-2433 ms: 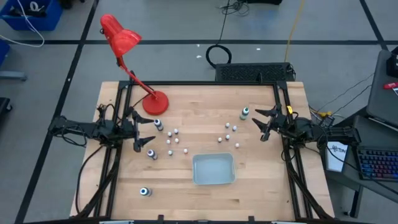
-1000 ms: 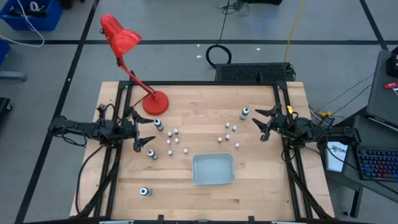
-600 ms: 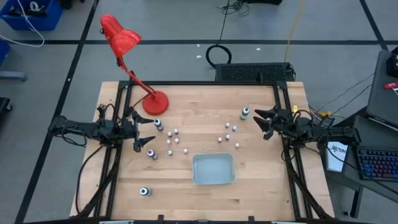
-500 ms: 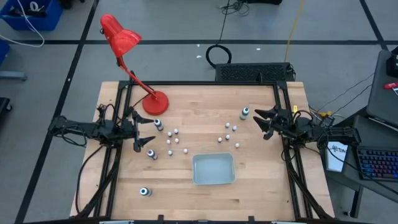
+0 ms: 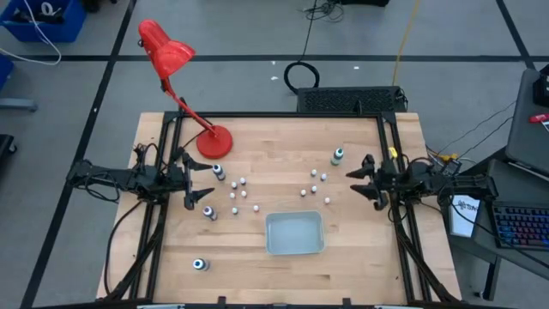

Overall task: Pick & Place food coloring
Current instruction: Put the small orange food coloring bottle into the gray bin

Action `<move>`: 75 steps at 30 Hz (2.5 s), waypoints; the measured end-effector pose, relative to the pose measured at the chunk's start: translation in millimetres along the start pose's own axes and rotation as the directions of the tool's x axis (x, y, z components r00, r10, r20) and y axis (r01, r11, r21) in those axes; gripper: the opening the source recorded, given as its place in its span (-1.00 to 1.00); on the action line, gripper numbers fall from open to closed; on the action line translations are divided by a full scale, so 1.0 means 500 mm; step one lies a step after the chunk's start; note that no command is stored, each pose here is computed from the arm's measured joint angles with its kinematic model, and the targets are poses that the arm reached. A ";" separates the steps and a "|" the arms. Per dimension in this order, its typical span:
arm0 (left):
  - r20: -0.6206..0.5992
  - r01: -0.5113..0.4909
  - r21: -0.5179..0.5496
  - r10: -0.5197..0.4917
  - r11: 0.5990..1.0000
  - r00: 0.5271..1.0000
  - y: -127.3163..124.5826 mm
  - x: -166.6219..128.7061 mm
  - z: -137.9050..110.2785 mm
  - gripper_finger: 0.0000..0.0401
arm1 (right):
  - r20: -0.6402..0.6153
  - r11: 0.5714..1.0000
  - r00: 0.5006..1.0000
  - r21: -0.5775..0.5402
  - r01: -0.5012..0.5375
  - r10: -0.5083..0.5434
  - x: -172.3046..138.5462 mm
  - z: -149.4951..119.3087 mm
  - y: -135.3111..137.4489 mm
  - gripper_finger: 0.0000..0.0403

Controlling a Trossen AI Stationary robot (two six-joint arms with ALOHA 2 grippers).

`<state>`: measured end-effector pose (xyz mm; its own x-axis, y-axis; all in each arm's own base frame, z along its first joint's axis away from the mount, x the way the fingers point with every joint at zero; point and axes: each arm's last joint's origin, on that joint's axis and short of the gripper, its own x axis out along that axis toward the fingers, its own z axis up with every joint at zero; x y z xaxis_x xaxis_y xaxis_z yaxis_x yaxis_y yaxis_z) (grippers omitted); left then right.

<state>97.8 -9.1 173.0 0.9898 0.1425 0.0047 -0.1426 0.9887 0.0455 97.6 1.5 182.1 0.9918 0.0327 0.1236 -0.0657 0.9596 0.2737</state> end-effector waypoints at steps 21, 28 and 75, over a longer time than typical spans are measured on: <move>0.000 0.000 0.000 0.000 1.000 1.000 0.000 0.000 0.000 0.82 | -0.792 0.890 0.408 -0.383 0.248 -0.454 0.203 -0.071 0.061 -0.03; 0.001 0.000 0.000 0.000 1.000 1.000 0.000 0.000 0.000 0.82 | -0.774 0.875 0.413 -0.386 0.291 -0.479 0.209 -0.079 0.059 -0.03; 0.000 0.000 0.000 0.000 1.000 1.000 0.000 0.000 0.000 0.82 | -0.728 0.896 0.526 -0.314 0.314 -0.440 0.190 -0.145 0.037 -0.23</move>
<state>97.8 -9.1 173.0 0.9898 0.1423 0.0051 -0.1424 0.9888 0.0457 198.5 42.5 129.8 0.6301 -0.2009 -0.7500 0.2872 0.9577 -0.0152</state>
